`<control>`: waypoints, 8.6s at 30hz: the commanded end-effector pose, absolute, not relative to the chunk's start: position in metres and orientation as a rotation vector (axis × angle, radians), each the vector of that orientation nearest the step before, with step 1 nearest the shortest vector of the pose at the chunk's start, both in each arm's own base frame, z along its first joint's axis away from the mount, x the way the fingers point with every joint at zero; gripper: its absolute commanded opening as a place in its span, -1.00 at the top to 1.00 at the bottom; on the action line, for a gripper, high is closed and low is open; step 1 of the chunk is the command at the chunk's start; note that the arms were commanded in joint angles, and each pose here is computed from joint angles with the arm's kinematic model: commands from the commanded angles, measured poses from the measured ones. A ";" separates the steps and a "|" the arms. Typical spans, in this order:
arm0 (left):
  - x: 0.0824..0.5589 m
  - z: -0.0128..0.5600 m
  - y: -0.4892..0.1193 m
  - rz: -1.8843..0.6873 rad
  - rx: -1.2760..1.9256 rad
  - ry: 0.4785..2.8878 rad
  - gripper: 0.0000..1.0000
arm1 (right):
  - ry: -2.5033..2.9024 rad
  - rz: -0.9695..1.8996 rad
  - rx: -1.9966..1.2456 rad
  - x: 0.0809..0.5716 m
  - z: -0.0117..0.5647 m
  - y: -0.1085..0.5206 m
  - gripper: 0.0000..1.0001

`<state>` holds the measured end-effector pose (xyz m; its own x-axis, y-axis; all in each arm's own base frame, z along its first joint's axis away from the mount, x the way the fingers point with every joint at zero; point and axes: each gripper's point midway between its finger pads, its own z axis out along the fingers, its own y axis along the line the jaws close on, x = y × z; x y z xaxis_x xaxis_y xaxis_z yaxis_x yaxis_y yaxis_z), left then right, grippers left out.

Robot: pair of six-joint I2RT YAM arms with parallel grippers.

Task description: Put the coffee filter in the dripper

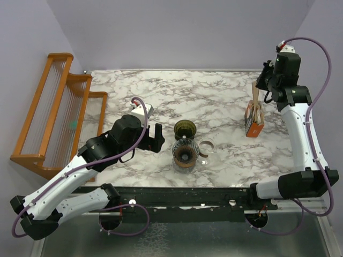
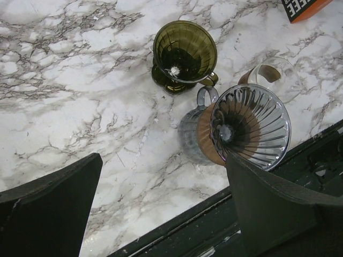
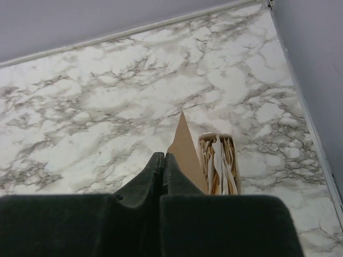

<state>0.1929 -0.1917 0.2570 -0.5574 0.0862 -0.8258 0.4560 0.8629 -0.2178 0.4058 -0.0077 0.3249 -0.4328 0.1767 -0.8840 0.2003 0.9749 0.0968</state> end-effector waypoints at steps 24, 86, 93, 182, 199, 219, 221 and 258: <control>0.202 0.286 -0.214 -0.570 0.470 2.072 -0.98 | 1.833 0.913 -0.441 0.320 0.404 0.152 0.99; 0.141 0.284 -0.260 -0.867 1.106 2.146 1.00 | 1.634 1.465 -1.370 0.160 0.384 0.321 0.99; 0.138 0.289 -0.262 -0.895 1.109 2.129 1.00 | 1.641 1.376 -1.283 0.174 0.385 0.322 0.61; 0.037 0.399 -0.271 -1.608 1.226 1.400 1.00 | 1.489 1.479 -0.949 0.094 0.395 0.259 -0.46; 0.031 0.400 -0.270 -1.646 1.256 1.362 1.00 | 1.465 1.512 -0.945 0.095 0.399 0.263 -0.46; 0.028 0.401 -0.270 -1.669 1.271 1.341 1.00 | 1.442 1.551 -0.968 0.089 0.393 0.263 -0.46; 0.028 0.400 -0.270 -1.671 1.274 1.340 1.00 | 1.437 1.554 -0.966 0.089 0.394 0.263 -0.47; 0.032 0.391 -0.276 -1.689 1.271 1.373 1.00 | 1.363 1.655 -1.017 0.081 0.398 0.269 -0.47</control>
<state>0.0321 -0.2745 0.3947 -0.3516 0.1023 -0.9306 0.8919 -0.2655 -0.3661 0.0920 0.2697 0.3919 -0.4118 0.0684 -0.9087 -0.9101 -0.0825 0.4062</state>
